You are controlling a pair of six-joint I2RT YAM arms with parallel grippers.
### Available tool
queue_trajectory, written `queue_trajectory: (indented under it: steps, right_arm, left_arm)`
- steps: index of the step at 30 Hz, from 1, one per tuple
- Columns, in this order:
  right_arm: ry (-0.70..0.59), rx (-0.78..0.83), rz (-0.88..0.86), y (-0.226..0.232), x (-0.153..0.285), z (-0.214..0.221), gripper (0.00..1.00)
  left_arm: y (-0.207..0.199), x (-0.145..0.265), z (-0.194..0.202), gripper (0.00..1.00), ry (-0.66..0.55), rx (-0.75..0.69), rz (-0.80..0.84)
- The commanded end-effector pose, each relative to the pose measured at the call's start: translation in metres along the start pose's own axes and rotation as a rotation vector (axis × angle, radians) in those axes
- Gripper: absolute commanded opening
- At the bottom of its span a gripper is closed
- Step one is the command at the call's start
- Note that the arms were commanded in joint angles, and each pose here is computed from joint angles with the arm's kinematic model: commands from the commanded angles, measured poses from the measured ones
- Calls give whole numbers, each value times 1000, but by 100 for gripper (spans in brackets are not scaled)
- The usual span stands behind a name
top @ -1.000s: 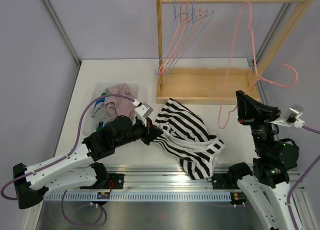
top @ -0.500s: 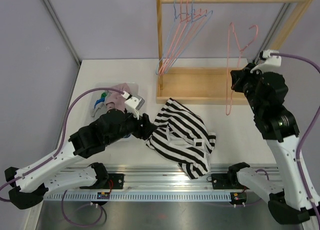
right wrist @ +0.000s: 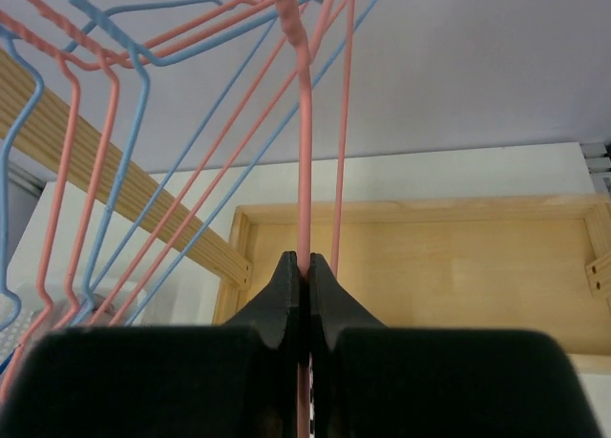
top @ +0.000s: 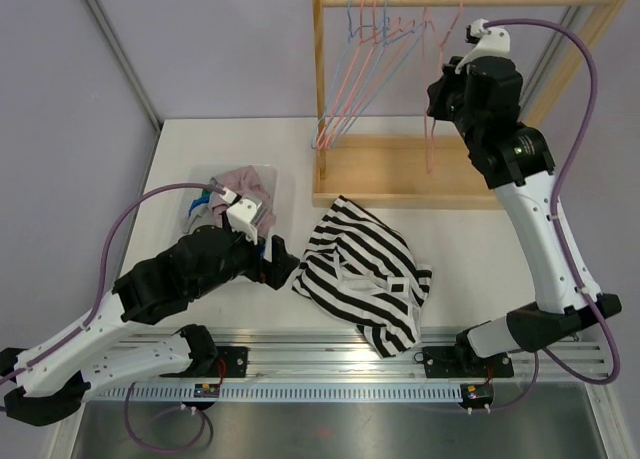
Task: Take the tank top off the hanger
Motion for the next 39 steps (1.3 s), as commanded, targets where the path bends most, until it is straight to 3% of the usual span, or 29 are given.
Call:
queue_trajectory:
  steps: [1,9,16,26,28,29,31,32,39]
  right_arm:
    - [-80,27,6,18,-6,-26,0]
    - [-54,71,83,35,-40,-24,0]
    - [11,118,78,64,-66,4,0]
    - [-2,119,42,71,-58,4,0]
    - [-14,128,51,66,-48,-1,12]
    - [-24,134,59,64,-44,-3,28]
    - [-42,131,61,58,-31,-7,39]
    - [-49,139,69,54,-26,-8,56]
    - [-95,145,119,22,37,-26,85]
  left_arm:
    - [3,7,-8,99,-41,-15,-25]
    - [5,6,-2,99,-33,-17,-34]
    - [6,4,-2,99,-36,-18,-43]
    - [5,-7,1,99,-17,-10,-65]
    - [4,-12,1,99,-19,11,-78]
    - [3,-14,1,99,-18,16,-80]
    - [1,-25,2,99,-11,37,-98]
    - [1,-28,1,99,-10,44,-107]
    - [-13,-74,11,99,64,79,-134]
Point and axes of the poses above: each gripper's point midway between its finger pads, its own x axis back along the fingers, its own y axis along the line the jaws close on, z = x × y, the point moved 9 cm from there along x, back along the fingers
